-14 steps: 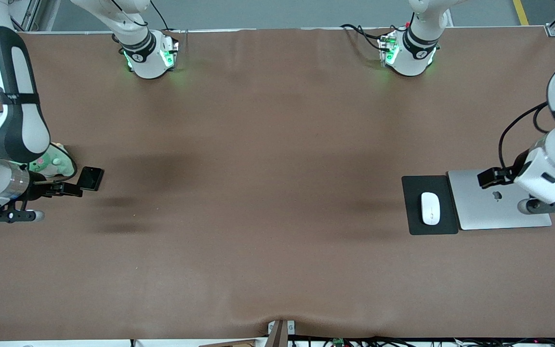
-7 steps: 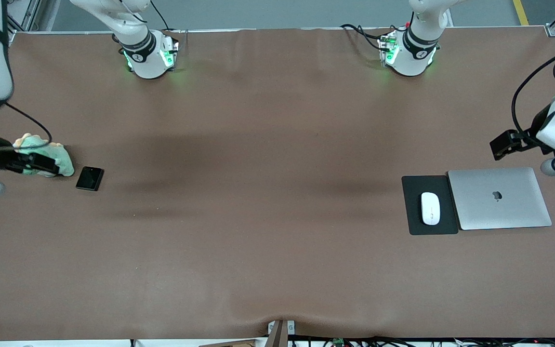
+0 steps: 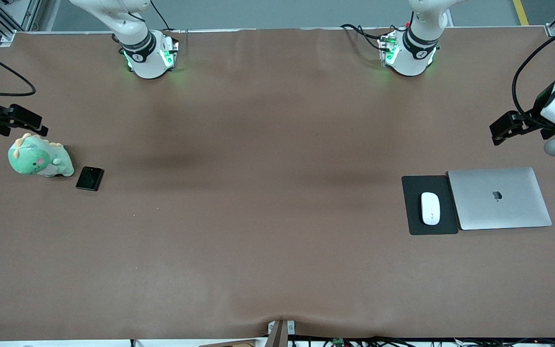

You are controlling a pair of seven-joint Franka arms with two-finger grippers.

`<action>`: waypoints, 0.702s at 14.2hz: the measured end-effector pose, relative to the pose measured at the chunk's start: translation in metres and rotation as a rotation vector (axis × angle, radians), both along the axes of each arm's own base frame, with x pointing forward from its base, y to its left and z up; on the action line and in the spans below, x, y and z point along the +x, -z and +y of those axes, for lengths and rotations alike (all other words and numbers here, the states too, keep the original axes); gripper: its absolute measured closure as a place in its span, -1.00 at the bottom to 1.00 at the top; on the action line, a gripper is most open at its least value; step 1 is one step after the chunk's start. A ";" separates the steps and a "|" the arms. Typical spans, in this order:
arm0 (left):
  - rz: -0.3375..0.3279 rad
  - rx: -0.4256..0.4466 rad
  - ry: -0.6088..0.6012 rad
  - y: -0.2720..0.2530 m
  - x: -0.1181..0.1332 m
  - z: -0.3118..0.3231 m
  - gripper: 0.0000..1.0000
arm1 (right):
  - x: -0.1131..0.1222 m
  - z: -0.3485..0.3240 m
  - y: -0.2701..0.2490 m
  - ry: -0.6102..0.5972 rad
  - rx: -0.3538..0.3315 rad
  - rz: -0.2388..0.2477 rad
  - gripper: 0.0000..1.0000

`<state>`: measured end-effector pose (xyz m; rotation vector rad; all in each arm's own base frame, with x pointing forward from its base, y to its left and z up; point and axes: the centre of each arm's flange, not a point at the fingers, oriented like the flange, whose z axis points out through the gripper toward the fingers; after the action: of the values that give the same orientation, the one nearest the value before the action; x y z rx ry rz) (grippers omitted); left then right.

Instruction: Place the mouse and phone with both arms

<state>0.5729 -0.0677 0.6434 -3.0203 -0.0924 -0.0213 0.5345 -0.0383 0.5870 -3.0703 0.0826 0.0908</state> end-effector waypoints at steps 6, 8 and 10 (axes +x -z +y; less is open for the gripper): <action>0.002 -0.018 0.032 -0.014 -0.012 0.005 -1.00 | -0.023 0.030 -0.026 -0.017 -0.005 0.012 -1.00; 0.009 -0.022 0.033 -0.015 -0.018 0.007 -1.00 | -0.030 0.030 -0.036 -0.019 -0.009 0.007 -1.00; 0.015 -0.027 0.031 -0.015 -0.024 0.004 -1.00 | -0.034 0.026 -0.040 -0.010 -0.013 0.006 -1.00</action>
<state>0.5489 -0.0634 0.6579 -3.0484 -0.0442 -0.0001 0.5006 -0.0123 0.6271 -3.0837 0.0683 0.1003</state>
